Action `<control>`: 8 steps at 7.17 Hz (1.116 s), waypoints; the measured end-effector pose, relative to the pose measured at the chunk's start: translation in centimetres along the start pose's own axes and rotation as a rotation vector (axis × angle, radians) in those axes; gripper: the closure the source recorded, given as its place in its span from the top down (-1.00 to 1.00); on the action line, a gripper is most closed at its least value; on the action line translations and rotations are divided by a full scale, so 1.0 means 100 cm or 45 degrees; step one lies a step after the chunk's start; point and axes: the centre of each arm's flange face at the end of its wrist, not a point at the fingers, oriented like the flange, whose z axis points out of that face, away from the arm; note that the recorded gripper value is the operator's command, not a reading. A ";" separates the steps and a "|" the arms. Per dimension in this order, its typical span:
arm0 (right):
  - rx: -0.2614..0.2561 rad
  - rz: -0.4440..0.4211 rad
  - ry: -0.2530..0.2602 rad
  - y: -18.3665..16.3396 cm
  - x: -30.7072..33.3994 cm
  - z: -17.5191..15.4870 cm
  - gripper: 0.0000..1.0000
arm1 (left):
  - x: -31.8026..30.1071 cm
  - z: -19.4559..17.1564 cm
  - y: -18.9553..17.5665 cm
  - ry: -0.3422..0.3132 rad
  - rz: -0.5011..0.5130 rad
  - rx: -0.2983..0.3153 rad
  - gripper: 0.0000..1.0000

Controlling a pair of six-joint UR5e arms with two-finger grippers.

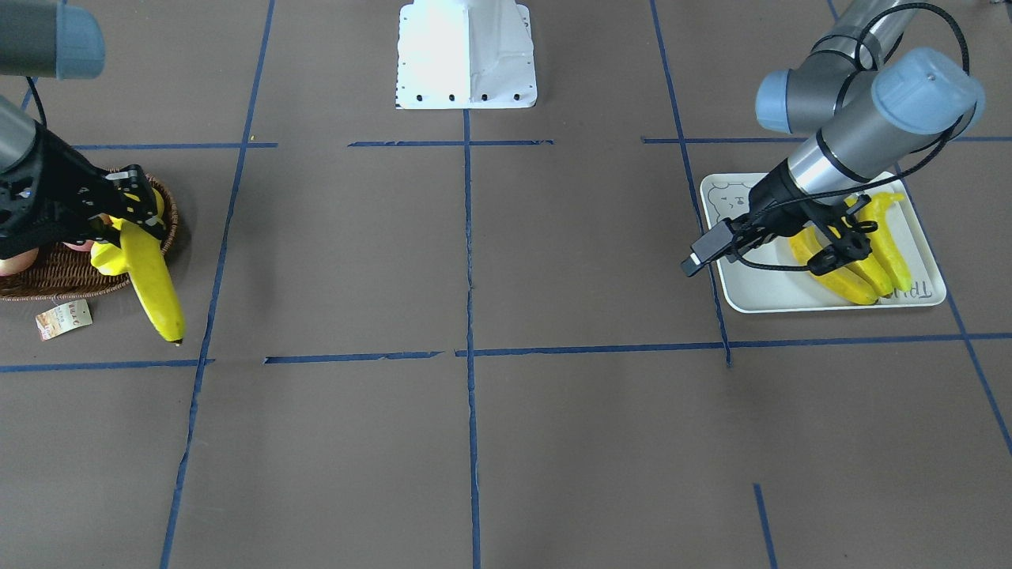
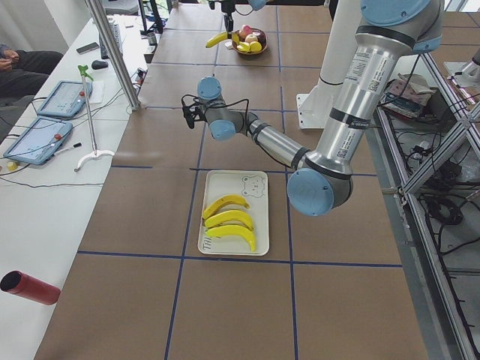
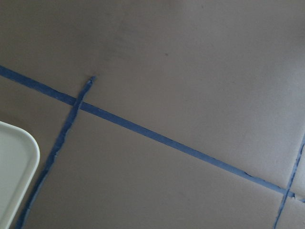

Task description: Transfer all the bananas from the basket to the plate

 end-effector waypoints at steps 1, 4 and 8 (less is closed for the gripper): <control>0.011 0.044 -0.050 -0.012 -0.041 0.004 -0.94 | 0.026 0.004 0.010 0.030 -0.043 -0.019 0.99; 0.126 0.151 -0.258 -0.023 -0.120 0.047 -0.94 | 0.084 0.009 0.033 0.110 -0.139 -0.016 0.99; 0.319 0.307 -0.549 0.008 -0.206 0.119 -0.94 | 0.142 0.052 0.072 0.243 -0.259 0.016 0.90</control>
